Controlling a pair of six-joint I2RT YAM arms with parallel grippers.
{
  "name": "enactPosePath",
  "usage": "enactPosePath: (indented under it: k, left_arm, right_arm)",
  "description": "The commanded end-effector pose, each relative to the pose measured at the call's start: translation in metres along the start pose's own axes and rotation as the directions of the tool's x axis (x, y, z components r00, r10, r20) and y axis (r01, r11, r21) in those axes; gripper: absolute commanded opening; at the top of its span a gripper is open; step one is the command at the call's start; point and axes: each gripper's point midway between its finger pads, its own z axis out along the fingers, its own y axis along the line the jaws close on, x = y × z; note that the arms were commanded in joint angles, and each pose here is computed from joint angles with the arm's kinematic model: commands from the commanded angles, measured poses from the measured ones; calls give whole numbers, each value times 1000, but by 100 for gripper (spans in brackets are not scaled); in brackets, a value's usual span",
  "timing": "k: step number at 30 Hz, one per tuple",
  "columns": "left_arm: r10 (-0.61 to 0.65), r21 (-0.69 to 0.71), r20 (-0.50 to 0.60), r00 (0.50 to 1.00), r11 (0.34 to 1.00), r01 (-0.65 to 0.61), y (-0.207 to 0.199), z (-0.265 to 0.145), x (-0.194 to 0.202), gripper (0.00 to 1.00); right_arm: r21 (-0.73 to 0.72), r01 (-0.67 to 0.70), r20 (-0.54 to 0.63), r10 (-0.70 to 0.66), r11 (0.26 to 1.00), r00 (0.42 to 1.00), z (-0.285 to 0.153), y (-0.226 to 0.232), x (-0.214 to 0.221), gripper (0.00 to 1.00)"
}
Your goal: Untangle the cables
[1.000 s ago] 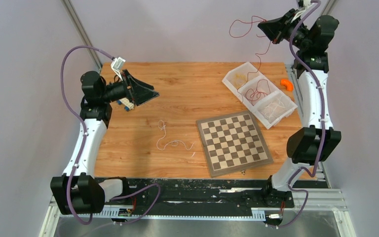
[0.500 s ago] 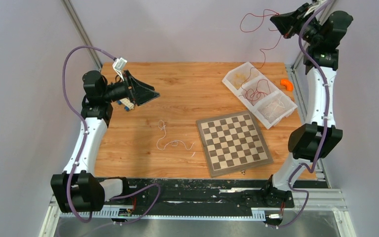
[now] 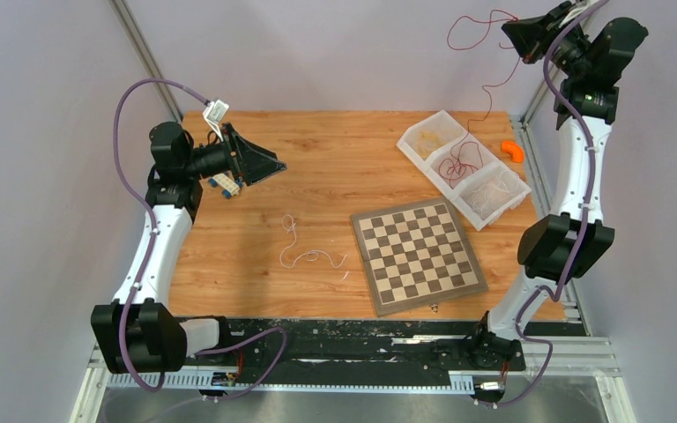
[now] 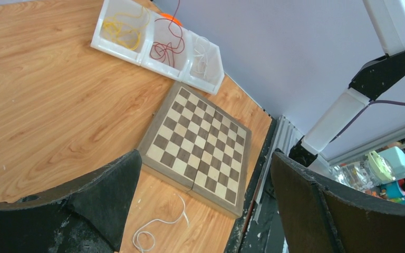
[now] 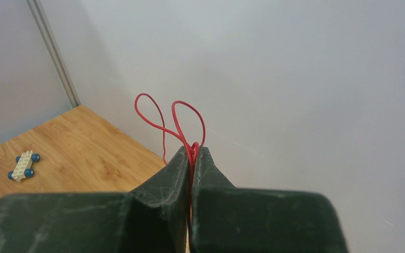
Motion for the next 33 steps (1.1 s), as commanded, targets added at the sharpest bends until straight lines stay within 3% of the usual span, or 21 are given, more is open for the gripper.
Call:
enactPosePath:
  k: [1,8,20,27,33]
  left_arm:
    - [77,11,18,997,997,-77,-9,1,-14,100]
    - [77,5,16,997,997,-77,-8,1,-13,100]
    - [74,1,9,997,997,-74,-5,2,-11,100]
    - [53,-4,1,999,999,-53,-1,2,-6,100]
    - [53,-15,-4,999,998,-53,-1,1,-2,100]
  right_arm:
    - [38,87,18,-88,995,996,-4,-15,-1,0]
    - [49,54,-43,-52,997,998,-14,-20,39,0]
    - [110,-119,-178,137,987,974,-45,-7,141,0]
    - [156,-379,-260,408,912,875,-59,7,216,0]
    - [156,-397,-404,425,905,810,-74,13,256,0]
